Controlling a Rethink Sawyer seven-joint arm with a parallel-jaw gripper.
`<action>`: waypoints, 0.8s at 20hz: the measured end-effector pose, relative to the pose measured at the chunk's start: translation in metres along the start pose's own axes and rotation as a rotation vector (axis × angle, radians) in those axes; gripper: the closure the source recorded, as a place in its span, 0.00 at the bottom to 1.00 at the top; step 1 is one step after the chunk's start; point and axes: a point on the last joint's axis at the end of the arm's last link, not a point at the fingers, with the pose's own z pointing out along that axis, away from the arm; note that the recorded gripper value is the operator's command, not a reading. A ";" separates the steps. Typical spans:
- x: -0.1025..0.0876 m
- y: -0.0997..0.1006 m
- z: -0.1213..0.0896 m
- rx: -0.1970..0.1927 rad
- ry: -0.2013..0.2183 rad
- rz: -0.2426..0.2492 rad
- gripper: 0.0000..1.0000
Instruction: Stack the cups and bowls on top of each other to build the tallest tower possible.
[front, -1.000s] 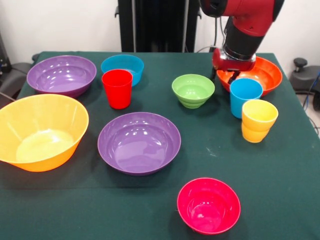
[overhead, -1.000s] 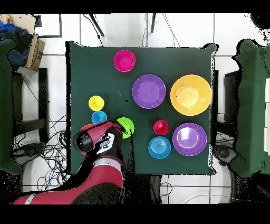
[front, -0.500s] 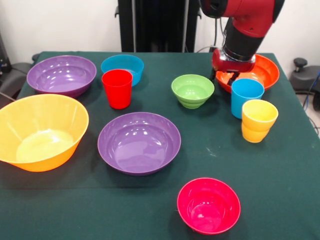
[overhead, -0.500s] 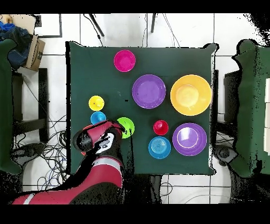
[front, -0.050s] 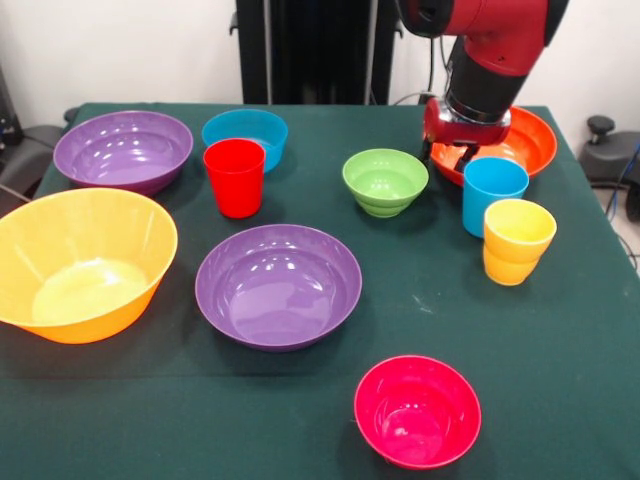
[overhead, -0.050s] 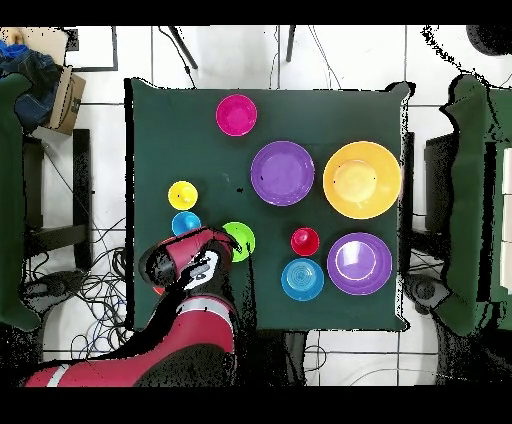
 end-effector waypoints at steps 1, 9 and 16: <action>0.000 0.000 0.000 0.000 0.000 0.000 0.00; -0.001 -0.001 0.000 -0.004 0.001 0.004 0.00; -0.001 -0.001 0.001 -0.006 0.001 0.006 0.00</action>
